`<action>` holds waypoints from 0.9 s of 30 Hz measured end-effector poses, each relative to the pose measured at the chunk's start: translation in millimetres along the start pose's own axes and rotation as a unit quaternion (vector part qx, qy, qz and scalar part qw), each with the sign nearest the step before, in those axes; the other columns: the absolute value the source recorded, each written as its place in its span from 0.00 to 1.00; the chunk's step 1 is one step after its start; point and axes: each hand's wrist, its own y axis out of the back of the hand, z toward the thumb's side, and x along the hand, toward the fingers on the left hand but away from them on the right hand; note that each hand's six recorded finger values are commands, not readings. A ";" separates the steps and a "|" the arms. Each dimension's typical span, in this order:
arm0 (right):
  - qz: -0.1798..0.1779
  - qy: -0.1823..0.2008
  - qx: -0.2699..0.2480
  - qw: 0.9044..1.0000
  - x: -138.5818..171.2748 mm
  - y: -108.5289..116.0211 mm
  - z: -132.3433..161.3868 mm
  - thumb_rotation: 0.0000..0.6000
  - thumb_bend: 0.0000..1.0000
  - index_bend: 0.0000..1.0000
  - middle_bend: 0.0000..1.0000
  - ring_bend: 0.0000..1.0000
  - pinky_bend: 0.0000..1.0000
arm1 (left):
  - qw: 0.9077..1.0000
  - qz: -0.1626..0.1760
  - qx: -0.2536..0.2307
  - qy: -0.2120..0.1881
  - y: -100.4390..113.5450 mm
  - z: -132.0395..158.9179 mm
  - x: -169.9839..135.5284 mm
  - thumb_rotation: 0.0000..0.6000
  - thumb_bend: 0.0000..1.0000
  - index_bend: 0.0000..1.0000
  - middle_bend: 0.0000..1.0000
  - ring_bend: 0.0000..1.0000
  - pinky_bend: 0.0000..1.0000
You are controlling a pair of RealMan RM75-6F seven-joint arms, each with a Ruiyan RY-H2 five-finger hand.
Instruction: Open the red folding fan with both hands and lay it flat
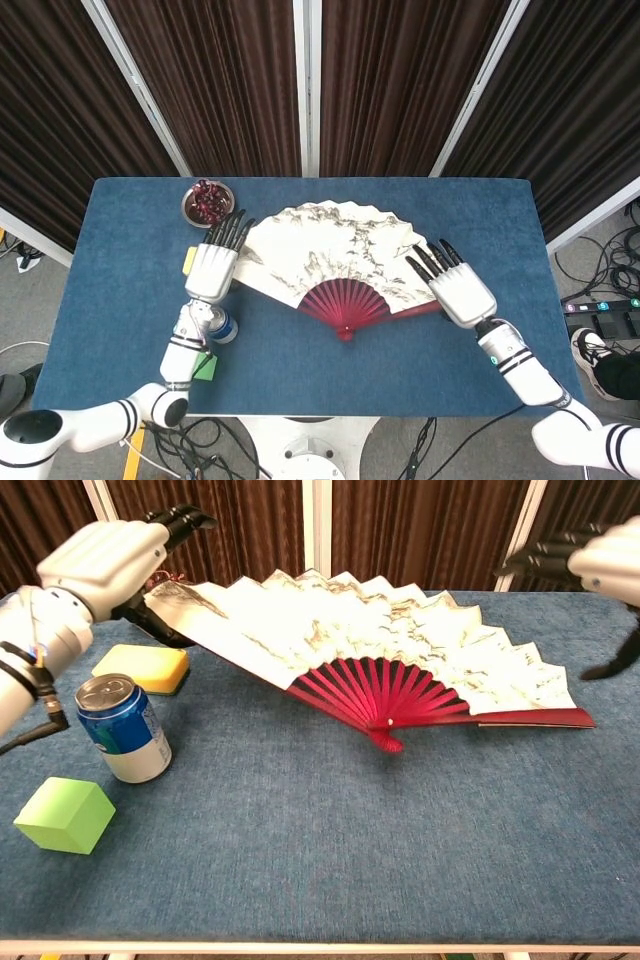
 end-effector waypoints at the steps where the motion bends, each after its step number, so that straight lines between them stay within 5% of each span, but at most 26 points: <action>1: 0.009 -0.004 -0.005 1.000 3.5 -1.6 -2.9 1.00 0.00 0.00 0.00 0.00 0.00 | 1.000 0.001 0.000 0.001 1.6 -1.5 -0.7 1.00 0.00 0.05 0.06 0.04 0.18; 13: -0.005 -0.086 -0.077 0.993 41.7 3.6 -52.3 1.00 0.00 0.00 0.00 0.00 0.00 | 0.999 -0.029 0.002 0.021 40.5 -55.4 -8.7 1.00 0.00 0.05 0.06 0.04 0.15; 20: -0.032 -0.120 -0.131 0.984 73.1 3.3 -76.2 1.00 0.12 0.00 0.08 0.00 0.00 | 0.996 -0.020 -0.009 0.082 60.4 -108.1 -27.0 1.00 0.00 0.07 0.08 0.04 0.15; 27: -0.068 -0.170 -0.187 0.965 130.4 -7.9 -109.6 1.00 0.13 0.00 0.07 0.00 0.00 | 0.988 -0.009 -0.016 0.154 77.0 -173.0 -80.1 1.00 0.00 0.08 0.08 0.04 0.15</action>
